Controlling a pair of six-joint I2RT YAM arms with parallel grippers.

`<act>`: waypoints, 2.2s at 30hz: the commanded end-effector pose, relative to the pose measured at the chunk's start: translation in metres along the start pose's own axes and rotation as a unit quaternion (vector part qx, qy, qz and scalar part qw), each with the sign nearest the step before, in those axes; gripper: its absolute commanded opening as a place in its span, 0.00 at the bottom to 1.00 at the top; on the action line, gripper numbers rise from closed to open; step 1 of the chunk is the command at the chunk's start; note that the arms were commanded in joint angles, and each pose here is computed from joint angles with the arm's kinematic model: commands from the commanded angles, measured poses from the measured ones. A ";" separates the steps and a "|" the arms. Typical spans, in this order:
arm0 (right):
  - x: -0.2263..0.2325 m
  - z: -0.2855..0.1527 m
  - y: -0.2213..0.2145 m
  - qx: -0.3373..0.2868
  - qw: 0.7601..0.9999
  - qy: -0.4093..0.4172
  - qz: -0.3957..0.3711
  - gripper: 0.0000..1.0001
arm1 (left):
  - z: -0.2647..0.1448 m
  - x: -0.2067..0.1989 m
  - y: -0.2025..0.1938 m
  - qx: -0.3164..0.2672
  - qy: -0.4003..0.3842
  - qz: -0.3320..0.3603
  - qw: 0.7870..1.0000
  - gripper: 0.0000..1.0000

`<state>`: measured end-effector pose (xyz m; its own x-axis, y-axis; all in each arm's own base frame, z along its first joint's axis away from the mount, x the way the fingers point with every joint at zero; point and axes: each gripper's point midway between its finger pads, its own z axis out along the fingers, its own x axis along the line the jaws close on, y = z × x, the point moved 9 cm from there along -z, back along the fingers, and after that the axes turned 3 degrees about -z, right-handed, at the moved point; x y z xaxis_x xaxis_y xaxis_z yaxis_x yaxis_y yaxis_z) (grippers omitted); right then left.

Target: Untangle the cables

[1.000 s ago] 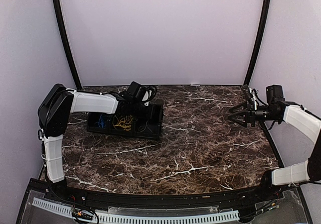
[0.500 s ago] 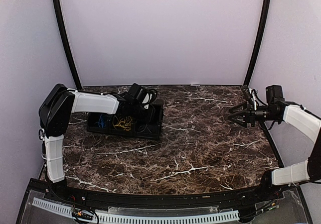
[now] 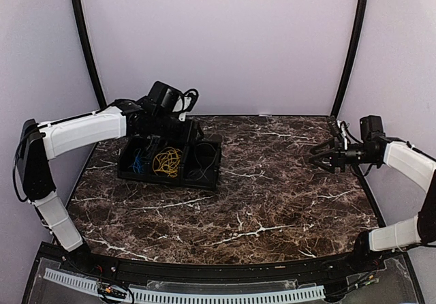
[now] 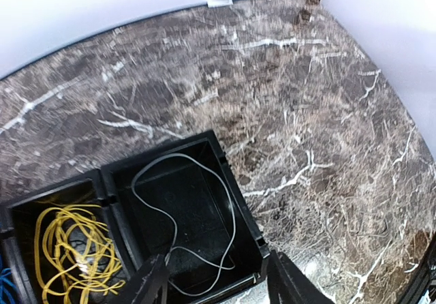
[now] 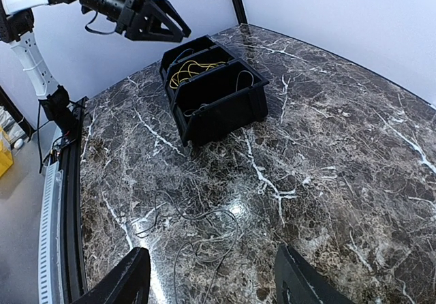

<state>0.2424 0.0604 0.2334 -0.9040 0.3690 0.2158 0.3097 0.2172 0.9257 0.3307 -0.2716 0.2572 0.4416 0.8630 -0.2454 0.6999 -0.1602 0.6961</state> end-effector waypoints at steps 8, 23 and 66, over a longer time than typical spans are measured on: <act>0.003 0.015 0.007 0.064 0.996 -0.023 -0.063 0.64 | -0.035 -0.024 -0.014 -0.022 -0.090 0.052 0.994 0.47; 0.007 0.080 -0.037 0.215 0.975 0.056 -0.033 0.62 | 0.022 -0.124 -0.106 0.016 -0.201 0.157 0.967 0.54; 0.002 0.084 -0.045 0.231 0.972 0.045 -0.017 0.64 | -0.100 -0.109 0.035 -0.140 -0.010 0.181 0.973 0.00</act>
<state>0.2461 0.1232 0.1589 -0.9252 0.2864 0.2488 0.3771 0.6235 0.6849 0.2401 -0.3531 0.3518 0.7167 0.6973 -0.0119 0.3142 -0.3076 0.8982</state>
